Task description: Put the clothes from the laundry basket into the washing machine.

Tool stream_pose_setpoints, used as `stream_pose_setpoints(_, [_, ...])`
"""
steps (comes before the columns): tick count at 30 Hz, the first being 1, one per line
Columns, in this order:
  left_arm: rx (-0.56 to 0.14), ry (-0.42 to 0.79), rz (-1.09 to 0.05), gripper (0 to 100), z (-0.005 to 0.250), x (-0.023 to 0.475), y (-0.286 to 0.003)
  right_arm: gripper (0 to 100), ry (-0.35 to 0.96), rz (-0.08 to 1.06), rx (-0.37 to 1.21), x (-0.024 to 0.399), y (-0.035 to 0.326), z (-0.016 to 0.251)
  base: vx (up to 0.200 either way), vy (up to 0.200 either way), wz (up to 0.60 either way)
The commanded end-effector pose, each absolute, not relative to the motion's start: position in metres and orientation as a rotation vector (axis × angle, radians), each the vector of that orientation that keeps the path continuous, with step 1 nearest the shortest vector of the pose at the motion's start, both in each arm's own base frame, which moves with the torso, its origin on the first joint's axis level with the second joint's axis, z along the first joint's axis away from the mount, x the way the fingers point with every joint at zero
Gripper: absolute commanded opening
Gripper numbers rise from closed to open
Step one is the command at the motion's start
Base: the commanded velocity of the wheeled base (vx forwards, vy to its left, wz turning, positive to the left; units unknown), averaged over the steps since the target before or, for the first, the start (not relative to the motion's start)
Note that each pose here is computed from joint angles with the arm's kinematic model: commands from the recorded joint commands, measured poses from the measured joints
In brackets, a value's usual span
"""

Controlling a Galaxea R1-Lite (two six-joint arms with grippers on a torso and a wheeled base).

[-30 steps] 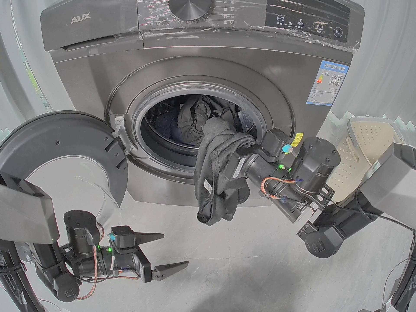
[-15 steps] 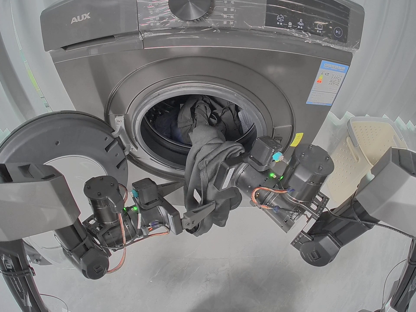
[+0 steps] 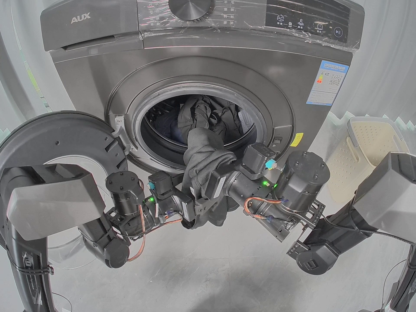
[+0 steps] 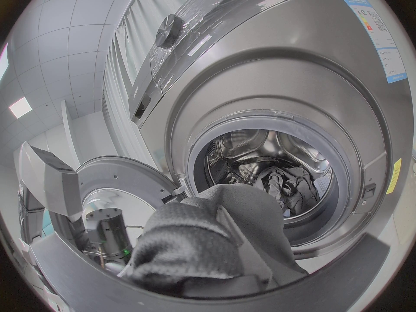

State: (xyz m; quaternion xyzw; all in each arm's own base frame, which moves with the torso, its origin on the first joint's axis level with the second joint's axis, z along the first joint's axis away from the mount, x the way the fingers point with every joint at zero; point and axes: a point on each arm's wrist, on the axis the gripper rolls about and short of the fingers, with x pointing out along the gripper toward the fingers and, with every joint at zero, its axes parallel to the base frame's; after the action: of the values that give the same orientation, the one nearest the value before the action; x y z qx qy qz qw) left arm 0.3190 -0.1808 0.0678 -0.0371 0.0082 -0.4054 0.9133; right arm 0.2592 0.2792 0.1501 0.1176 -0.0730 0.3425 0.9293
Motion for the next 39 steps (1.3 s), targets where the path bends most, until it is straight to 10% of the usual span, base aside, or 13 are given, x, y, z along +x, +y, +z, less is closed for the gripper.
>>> stream_pose_setpoints(1, [-0.082, -0.004, -0.779, 100, 0.056, 0.341, -0.187, 0, -0.138, 0.700, 0.247, 0.249, 0.281, 0.150, 0.000, 0.000, 0.00])
stream_pose_setpoints(2, [-0.083, -0.008, -0.759, 100, 0.054, 0.344, -0.186, 0, -0.134, 0.701, 0.251, 0.248, 0.281, 0.150, 0.000, 0.000, 0.00])
stream_pose_setpoints(3, [-0.082, -0.009, -0.740, 0, 0.053, 0.347, -0.185, 0, -0.132, 0.702, 0.252, 0.247, 0.281, 0.149, 0.000, 0.000, 0.00])
stream_pose_setpoints(36, [-0.221, -0.138, -0.716, 0, 0.154, 0.267, -0.145, 0, -0.029, 0.579, 0.215, 0.281, 0.252, 0.105, 0.000, 0.000, 0.00])
stream_pose_setpoints(37, [-0.221, -0.140, -0.719, 0, 0.155, 0.265, -0.145, 100, -0.032, 0.586, 0.215, 0.280, 0.253, 0.106, 0.000, 0.000, 0.00])
stream_pose_setpoints(39, [-0.224, -0.135, -0.725, 0, 0.155, 0.262, -0.145, 100, -0.029, 0.607, 0.214, 0.273, 0.257, 0.107, 0.000, 0.000, 0.00])
